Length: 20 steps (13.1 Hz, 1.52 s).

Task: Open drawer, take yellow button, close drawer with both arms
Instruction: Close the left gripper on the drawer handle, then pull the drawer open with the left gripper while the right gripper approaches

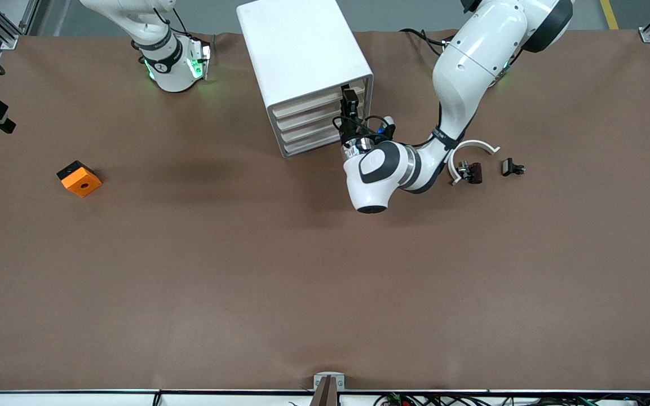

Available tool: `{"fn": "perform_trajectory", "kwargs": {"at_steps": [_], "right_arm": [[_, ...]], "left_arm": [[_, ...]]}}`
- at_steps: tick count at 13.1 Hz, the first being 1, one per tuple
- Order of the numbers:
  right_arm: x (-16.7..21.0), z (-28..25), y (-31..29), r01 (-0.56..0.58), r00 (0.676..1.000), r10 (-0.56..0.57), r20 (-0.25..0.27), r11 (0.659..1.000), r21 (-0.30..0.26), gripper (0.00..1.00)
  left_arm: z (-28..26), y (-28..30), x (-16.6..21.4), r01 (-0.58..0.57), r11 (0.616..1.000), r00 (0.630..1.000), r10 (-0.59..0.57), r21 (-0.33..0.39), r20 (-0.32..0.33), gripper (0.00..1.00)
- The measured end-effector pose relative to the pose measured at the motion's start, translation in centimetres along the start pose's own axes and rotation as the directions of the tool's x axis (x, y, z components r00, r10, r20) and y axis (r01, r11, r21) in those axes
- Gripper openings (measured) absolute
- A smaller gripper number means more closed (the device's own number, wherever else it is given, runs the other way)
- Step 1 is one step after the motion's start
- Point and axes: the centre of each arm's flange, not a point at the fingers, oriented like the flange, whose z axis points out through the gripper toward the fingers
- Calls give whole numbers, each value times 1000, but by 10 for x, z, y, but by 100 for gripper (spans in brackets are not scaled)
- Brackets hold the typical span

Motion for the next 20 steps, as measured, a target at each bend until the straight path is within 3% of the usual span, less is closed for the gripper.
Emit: {"fn": "perform_trajectory", "kwargs": {"at_steps": [5, 6, 7, 13, 20], "right_arm": [[1, 1, 0, 0, 1000, 0, 5, 1000, 0, 100], [2, 4, 0, -1, 1000, 1, 13, 1000, -1, 100], [4, 8, 0, -1, 1000, 1, 22, 1000, -1, 100], [28, 52, -1, 0, 995, 1, 98, 1000, -7, 100], [43, 74, 0, -2, 991, 4, 130, 1000, -14, 100]], "left_arm": [[8, -1, -6, -7, 1000, 1000, 7, 13, -1, 34], [7, -2, -7, -9, 1000, 1000, 9, 15, 3, 24], [7, -2, -7, -10, 1000, 1000, 10, 17, 6, 21], [5, -1, -6, 11, 1000, 1000, -11, 13, 12, 8], [-15, 2, 8, 41, 999, 998, -41, 7, 50, 8]]}}
